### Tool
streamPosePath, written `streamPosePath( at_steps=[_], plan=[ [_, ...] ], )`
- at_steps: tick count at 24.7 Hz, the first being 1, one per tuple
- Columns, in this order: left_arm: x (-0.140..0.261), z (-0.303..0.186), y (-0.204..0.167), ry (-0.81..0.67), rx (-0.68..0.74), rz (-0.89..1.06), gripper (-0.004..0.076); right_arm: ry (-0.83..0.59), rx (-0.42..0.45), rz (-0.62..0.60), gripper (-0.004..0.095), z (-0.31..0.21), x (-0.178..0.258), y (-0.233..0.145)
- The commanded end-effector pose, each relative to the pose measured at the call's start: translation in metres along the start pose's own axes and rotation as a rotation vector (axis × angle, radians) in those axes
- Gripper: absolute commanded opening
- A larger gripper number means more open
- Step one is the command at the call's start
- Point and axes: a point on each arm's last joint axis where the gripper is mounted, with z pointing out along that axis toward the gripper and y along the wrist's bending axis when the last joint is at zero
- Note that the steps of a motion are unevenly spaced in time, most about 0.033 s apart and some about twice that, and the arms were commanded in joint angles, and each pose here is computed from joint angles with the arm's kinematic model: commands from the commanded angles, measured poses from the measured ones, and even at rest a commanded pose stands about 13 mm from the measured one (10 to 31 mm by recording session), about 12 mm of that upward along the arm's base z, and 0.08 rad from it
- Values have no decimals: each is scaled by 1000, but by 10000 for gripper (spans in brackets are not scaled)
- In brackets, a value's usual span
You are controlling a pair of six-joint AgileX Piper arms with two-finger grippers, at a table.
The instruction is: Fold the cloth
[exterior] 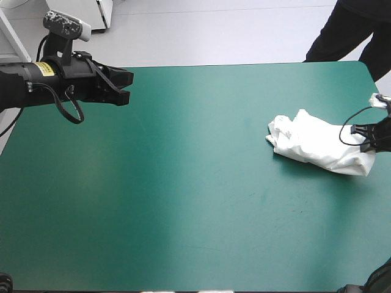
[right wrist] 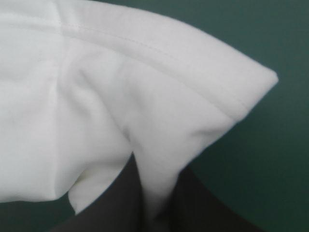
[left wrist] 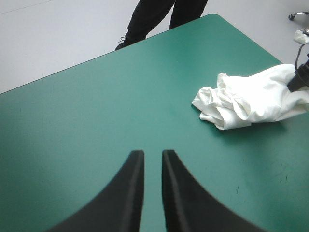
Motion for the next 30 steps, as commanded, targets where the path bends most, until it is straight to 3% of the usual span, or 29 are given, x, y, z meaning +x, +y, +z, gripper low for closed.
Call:
streamPosePath(
  at_steps=[1,6,10,15,18,19,21,23,24,25,28,30],
  plan=[
    [-2,-18,-12,-30,35,15,109,-78,35,15,-7,-24,8,-9],
    [-2,-19,-13,-35,53,18,109,-50,66,61,-7,-15,16,-17],
    [-3,-19,-15,-42,77,13,109,-48,34,74,40,-14,16,-14],
    [-3,-19,-15,-42,77,18,109,-36,3,94,174,-14,17,-12],
    [-3,-19,-15,-42,77,18,109,-30,12,91,285,-14,18,-12],
    [-3,-19,-15,-42,77,18,109,-33,24,98,366,-16,19,-17],
    [-3,-19,-15,-42,77,18,109,-76,50,139,446,-27,24,-32],
    [-3,-19,-15,-42,77,18,109,-176,42,220,449,-52,27,-48],
    [-3,-19,-15,-42,77,18,109,-233,0,258,449,-62,26,-50],
    [-3,-19,-15,-42,75,18,109,-341,-98,298,449,-82,23,-49],
    [-3,-19,-14,-38,62,35,109,-602,-465,206,449,-134,6,-6],
    [-2,-21,-13,-39,42,48,109,-711,-565,95,449,-162,8,28]
  ],
)
